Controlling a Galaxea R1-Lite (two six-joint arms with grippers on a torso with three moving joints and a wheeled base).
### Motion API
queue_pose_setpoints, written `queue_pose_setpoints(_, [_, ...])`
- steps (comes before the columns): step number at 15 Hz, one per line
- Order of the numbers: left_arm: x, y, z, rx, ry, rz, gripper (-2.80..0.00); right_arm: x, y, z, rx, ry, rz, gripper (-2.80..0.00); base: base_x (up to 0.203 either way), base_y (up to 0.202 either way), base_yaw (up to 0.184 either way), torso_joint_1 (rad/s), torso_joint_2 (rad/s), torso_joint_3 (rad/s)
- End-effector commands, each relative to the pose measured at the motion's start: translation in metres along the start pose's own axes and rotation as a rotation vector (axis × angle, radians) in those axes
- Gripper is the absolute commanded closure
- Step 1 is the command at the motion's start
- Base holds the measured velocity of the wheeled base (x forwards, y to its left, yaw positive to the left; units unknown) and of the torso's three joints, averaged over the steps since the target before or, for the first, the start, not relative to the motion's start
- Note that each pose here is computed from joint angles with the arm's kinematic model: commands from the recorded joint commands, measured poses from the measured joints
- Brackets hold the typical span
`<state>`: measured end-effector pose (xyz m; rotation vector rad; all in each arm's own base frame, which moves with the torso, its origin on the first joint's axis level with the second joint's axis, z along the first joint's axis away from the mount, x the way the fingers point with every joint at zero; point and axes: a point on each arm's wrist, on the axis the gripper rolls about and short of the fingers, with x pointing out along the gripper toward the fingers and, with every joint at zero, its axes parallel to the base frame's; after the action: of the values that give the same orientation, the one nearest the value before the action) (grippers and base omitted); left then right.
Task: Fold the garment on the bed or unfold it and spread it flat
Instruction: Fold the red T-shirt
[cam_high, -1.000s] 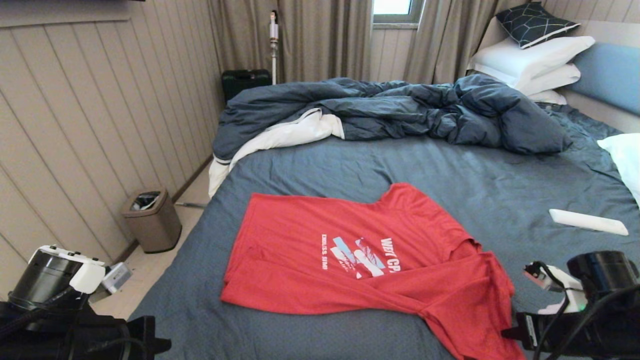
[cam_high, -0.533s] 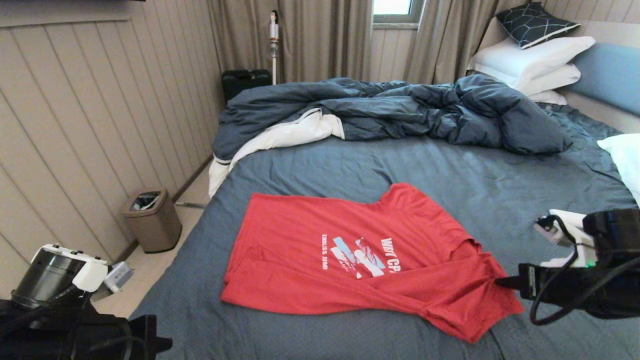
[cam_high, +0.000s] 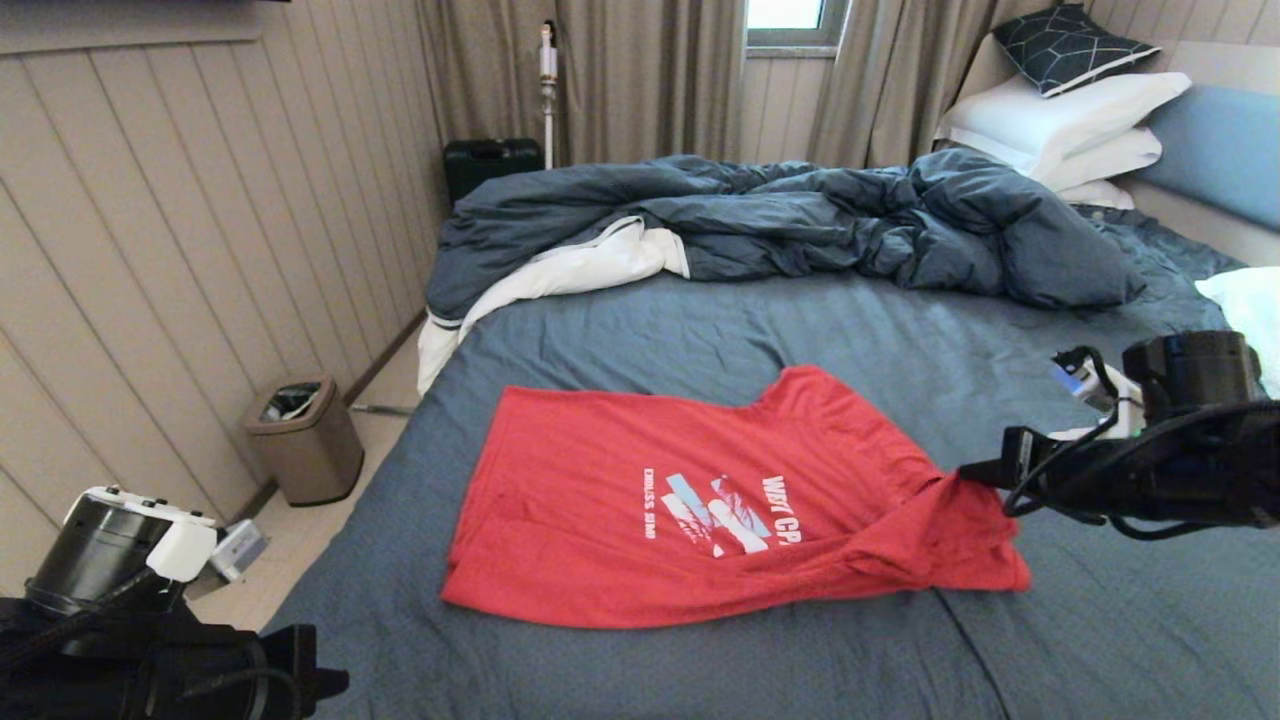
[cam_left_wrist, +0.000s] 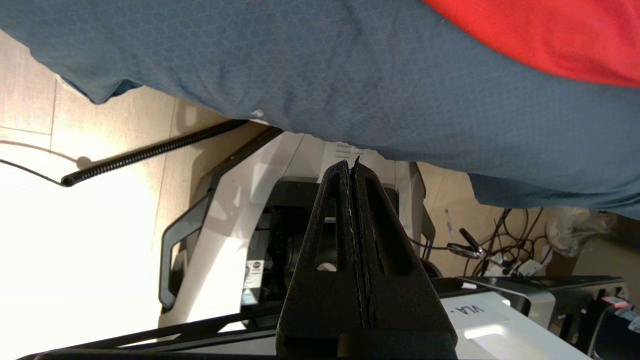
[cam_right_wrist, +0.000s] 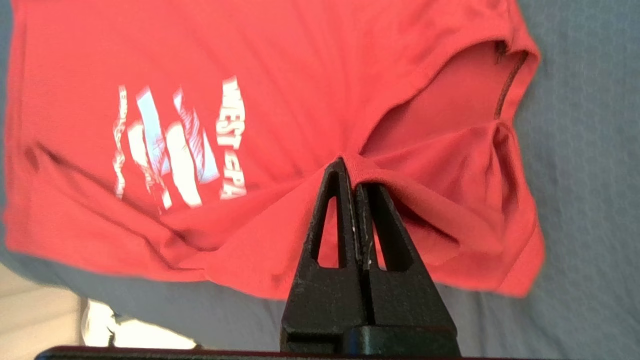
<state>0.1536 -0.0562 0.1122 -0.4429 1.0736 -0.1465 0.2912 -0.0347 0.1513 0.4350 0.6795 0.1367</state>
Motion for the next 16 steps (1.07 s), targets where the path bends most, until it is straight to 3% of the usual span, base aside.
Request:
queue_pose_setpoints(1, [0.001,0.0,0.0,-0.004,0.004,0.002,0.0,0.013,-0.005,0.004,0.017,0.011,-0.014,0.0,0.0,0.0,0.0,0.0,0.0,0.0])
queue_pose_setpoints(6, [0.001,0.0,0.0,-0.005,-0.003,-0.005,0.0,0.035,-0.013,0.017,0.075,-0.014,-0.088,0.0,0.0,0.0,0.0,0.0,0.0,0.0])
queue_pose_setpoints(12, [0.002,-0.001,0.002,-0.004,-0.013,-0.011,0.0,0.061,-0.017,0.039,0.092,-0.053,-0.111,0.0,0.0,0.0,0.0,0.0,0.0,0.0])
queue_pose_setpoints(16, [0.003,-0.001,0.002,-0.004,-0.01,-0.008,0.0,0.078,-0.023,0.037,0.098,-0.034,-0.133,0.0,0.0,0.0,0.0,0.0,0.0,0.0])
